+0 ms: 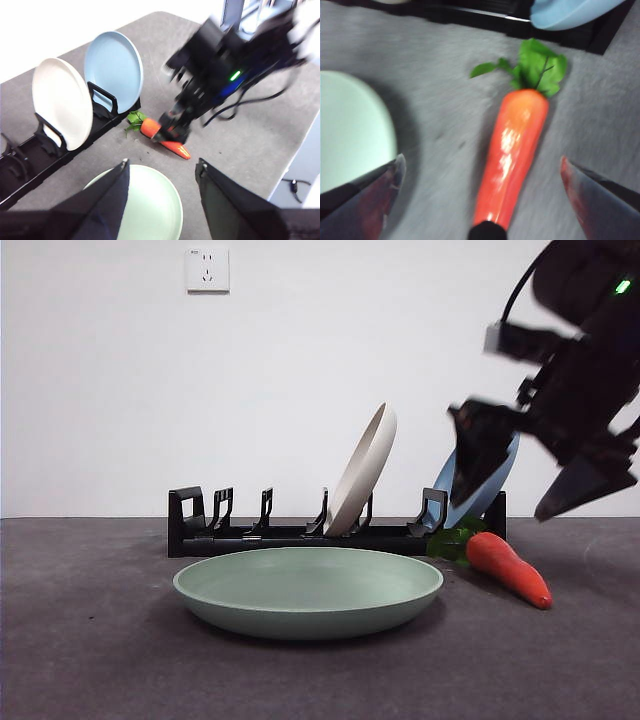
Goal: Take the green plate from the plate rack,put the plate on the table,take the carrot from the table,put the carrot in the plate
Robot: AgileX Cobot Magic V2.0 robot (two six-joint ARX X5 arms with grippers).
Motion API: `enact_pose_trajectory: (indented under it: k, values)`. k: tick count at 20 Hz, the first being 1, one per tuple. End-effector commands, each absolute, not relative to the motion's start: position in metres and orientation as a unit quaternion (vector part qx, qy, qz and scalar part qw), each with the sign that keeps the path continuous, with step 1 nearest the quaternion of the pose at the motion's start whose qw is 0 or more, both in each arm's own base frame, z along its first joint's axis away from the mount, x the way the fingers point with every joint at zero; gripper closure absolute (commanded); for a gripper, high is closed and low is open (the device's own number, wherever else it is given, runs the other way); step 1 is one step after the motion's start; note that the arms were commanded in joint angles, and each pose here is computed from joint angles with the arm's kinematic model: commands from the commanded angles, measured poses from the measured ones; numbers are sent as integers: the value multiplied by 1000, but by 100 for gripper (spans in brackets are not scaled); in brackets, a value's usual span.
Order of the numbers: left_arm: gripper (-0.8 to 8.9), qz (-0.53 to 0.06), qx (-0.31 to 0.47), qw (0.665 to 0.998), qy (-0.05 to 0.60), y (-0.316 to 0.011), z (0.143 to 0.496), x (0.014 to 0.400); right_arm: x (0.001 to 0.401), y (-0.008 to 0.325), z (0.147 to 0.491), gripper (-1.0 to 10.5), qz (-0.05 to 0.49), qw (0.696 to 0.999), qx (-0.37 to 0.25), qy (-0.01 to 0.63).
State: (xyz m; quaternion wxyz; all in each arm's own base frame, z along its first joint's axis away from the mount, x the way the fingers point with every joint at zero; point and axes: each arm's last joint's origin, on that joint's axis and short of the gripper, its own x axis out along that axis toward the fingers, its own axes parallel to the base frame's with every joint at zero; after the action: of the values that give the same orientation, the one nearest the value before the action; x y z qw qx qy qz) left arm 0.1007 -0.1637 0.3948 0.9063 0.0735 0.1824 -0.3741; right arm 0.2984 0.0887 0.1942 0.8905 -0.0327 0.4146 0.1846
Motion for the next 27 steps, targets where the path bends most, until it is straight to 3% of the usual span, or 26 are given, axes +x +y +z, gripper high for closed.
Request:
enact_pose_trajectory:
  k: [1,9,15,18,21,24,27]
  values:
    - [585,-383,48,902,194,-157,396,95,307,92,181,353,164,894,-37,416]
    - [585,-391,38,897,203,-152,397,91,319,95,149,497,143,887,-28,439]
    - [585,-389,39,898,202,-152,397,92,320,96,143,940,150,881,-21,447]
    - [585,-388,39,898,202,-152,397,92,319,96,150,963,152,885,-21,439]
    - [585,-388,40,898,202,-152,397,92,306,100,181,963,165,897,-17,411]
    - [585,-388,40,898,202,-152,397,92,279,124,216,963,238,893,-12,383]
    - [585,-388,39,898,202,-152,397,92,256,168,216,963,307,873,-34,379]
